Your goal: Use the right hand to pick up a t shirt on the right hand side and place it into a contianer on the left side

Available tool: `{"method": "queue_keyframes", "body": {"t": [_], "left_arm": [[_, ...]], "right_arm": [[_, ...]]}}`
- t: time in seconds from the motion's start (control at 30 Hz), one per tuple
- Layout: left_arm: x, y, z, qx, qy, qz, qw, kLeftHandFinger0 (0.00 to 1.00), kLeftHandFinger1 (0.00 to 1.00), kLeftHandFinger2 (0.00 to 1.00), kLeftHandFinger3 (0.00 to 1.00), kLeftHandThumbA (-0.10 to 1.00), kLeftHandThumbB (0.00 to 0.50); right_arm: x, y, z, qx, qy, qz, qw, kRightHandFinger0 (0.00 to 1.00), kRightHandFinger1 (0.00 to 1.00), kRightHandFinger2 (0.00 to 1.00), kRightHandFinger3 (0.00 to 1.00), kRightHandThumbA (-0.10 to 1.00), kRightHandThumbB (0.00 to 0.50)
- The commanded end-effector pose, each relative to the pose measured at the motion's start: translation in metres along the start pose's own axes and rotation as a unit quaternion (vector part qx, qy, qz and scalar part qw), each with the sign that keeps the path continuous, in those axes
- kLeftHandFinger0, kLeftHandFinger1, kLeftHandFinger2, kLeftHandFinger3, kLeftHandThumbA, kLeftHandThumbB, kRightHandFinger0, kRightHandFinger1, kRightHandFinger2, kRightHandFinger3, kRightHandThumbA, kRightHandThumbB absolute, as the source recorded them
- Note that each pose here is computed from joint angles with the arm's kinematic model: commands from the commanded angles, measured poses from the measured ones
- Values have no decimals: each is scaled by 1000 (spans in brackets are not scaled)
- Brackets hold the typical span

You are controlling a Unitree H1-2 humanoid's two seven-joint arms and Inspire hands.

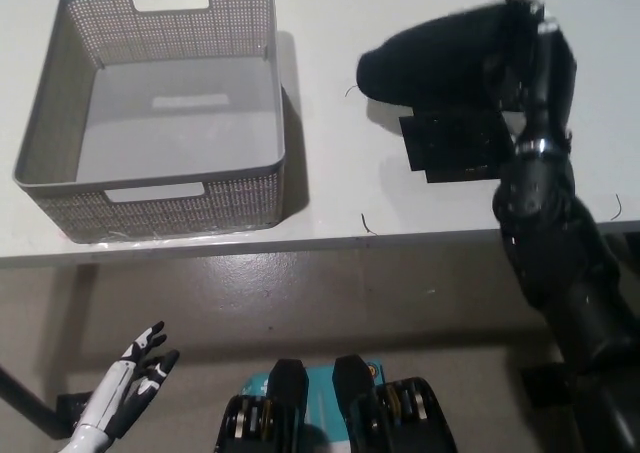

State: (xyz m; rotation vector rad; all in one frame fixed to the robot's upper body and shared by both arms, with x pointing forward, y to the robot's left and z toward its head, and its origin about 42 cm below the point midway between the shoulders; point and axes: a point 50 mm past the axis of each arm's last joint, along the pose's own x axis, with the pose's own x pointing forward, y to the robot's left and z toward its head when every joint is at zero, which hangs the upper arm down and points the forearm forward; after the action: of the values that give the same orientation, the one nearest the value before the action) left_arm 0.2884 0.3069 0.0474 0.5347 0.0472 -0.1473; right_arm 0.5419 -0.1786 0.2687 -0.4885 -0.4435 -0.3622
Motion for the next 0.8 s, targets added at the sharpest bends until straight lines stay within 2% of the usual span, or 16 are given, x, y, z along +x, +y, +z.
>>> {"method": "queue_keyframes", "body": {"t": [0.0,0.1,0.17,0.23,0.27,0.3,0.33,0.37,0.4,0.43,0.5,0.57,0.6,0.67,0.7,0.77], "left_arm": [[0,10,5,7,-10,2,1000,856,832,961,1000,968,429],[0,9,4,10,-7,1,1000,861,829,953,1000,971,429],[0,8,4,12,-5,0,1000,864,836,947,1000,979,448],[-1,7,4,11,-5,-2,1000,866,845,957,1000,978,445],[-2,5,3,13,-4,-3,1000,869,858,963,1000,986,445],[-1,4,4,13,-4,-2,1000,870,853,954,1000,984,443],[-1,3,5,14,-6,-3,1000,865,848,945,1000,982,443],[-1,3,5,14,-6,-6,1000,876,863,957,1000,981,429],[0,3,5,14,-5,-10,1000,890,879,974,1000,983,441],[1,2,6,14,-3,-12,1000,890,876,976,1000,994,463],[3,2,8,17,-7,-13,1000,854,872,966,1000,1000,471],[4,0,10,22,-2,-21,1000,863,920,985,1000,1000,494],[4,-2,10,18,-2,-23,1000,859,922,982,1000,1000,499],[6,-6,13,27,-4,-26,999,835,889,952,1000,1000,499],[7,-8,14,30,-7,-26,999,831,884,950,1000,1000,499],[8,-12,16,31,-11,-24,999,786,846,931,1000,1000,491]], "right_arm": [[53,-13,83,58,-67,-53,995,516,525,625,728,-100,130],[57,-12,95,61,-80,-51,994,461,522,633,725,-100,133],[60,-7,110,41,-108,-41,992,319,449,593,735,-100,132],[59,-4,115,46,-111,-36,992,282,411,564,732,-100,129],[58,-1,119,49,-117,-33,991,225,354,524,733,-100,129],[59,4,126,59,-116,-22,991,229,349,515,756,-100,120],[59,11,134,60,-119,-17,991,329,439,598,757,-100,126],[58,15,138,61,-127,-17,990,262,372,553,744,-100,163],[58,23,147,64,-140,-13,988,264,388,568,737,-100,166],[57,30,155,69,-143,-8,987,342,457,616,730,-100,170],[57,35,162,69,-144,-4,987,405,504,669,735,-100,149],[53,46,176,68,-153,9,986,424,526,687,743,-100,138],[51,52,183,68,-155,15,985,369,469,633,737,-100,153],[45,71,202,79,-164,40,982,88,186,418,725,-100,161],[43,74,206,80,-166,46,982,35,143,389,725,-100,166],[37,87,219,96,-176,70,977,317,409,618,746,-100,145]]}}
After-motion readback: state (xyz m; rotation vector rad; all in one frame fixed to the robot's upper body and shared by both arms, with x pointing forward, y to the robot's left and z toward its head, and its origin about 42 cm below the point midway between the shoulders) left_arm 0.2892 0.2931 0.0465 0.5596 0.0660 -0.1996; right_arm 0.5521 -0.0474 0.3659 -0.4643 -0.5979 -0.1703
